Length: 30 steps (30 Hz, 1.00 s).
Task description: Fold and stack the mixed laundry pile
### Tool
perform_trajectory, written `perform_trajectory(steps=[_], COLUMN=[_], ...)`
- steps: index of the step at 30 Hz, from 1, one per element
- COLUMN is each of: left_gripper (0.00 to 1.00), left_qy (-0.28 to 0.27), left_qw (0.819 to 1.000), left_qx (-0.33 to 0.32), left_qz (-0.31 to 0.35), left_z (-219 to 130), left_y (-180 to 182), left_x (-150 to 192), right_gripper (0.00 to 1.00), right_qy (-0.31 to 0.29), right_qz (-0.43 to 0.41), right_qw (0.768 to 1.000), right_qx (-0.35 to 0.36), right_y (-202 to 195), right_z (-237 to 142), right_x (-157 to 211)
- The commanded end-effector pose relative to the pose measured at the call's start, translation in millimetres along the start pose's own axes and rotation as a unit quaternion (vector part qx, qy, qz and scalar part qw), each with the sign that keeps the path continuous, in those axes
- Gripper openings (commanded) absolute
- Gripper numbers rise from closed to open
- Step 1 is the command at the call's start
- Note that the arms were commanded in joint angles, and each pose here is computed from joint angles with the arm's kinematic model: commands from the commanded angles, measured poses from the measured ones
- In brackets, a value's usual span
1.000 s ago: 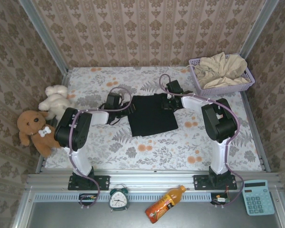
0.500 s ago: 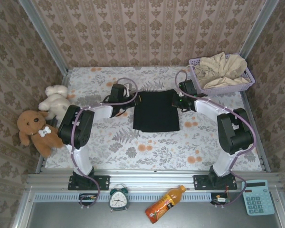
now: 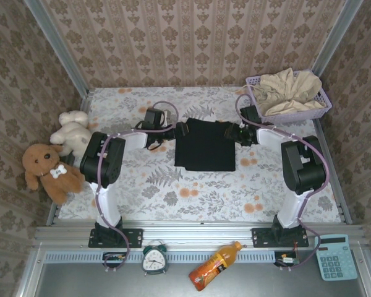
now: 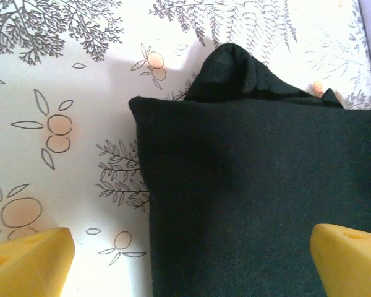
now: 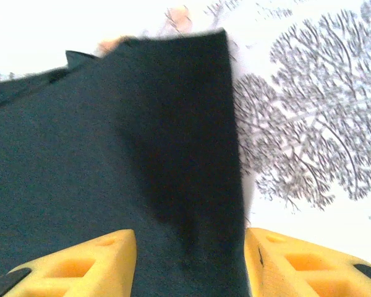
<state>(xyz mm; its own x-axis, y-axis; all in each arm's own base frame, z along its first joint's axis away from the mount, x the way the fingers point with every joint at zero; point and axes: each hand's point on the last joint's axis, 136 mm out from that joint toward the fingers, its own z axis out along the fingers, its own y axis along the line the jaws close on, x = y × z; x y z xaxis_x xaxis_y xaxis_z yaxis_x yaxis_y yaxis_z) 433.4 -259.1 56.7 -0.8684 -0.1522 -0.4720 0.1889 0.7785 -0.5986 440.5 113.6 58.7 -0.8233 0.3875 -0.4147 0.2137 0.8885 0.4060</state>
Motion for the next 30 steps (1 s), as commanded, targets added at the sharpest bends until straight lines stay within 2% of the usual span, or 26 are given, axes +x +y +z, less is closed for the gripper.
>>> perform_trajectory(steps=[1,10,13,14,16,18,21,23,26,30], left_gripper=[0.97,0.69,0.60,0.53,0.32,0.11,0.03,0.02,0.08,0.16], left_qy=[-0.004,0.005,0.011,0.014,0.015,0.011,-0.005,-0.015,-0.014,0.001], left_qw=[1.000,0.999,0.999,0.999,0.998,0.998,0.997,0.996,0.992,0.986], left_qx=[-0.004,0.022,0.035,0.039,0.043,0.053,0.062,0.077,0.114,0.149], left_qz=[0.025,0.026,0.032,0.033,0.032,0.031,0.036,0.041,0.055,0.067], left_z=[-7,22,29,31,33,28,13,2,-3,14], left_y=[-6,-13,-21,-23,-25,-32,-45,-58,-88,-108], left_x=[-11,-5,-3,-3,-4,-7,-18,-26,-26,-23], right_gripper=[0.50,0.42,0.36,0.24,0.00,0.00,0.00,0.00,0.00,0.00], right_qy=[-0.017,0.008,0.018,0.019,0.015,0.005,-0.021,-0.040,-0.055,-0.041], right_qz=[-0.031,-0.049,-0.052,-0.052,-0.048,-0.047,-0.049,-0.054,-0.044,-0.010], right_qw=[0.999,0.999,0.998,0.998,0.998,0.999,0.999,0.998,0.997,0.998], right_qx=[0.003,0.023,0.040,0.040,0.032,0.015,0.001,0.008,0.018,0.036], right_y=[16,21,17,17,20,29,38,36,21,-11], right_z=[1,45,53,53,49,35,3,-18,-39,-33], right_x=[-18,-20,-18,-18,-19,-23,-32,-37,-40,-37])
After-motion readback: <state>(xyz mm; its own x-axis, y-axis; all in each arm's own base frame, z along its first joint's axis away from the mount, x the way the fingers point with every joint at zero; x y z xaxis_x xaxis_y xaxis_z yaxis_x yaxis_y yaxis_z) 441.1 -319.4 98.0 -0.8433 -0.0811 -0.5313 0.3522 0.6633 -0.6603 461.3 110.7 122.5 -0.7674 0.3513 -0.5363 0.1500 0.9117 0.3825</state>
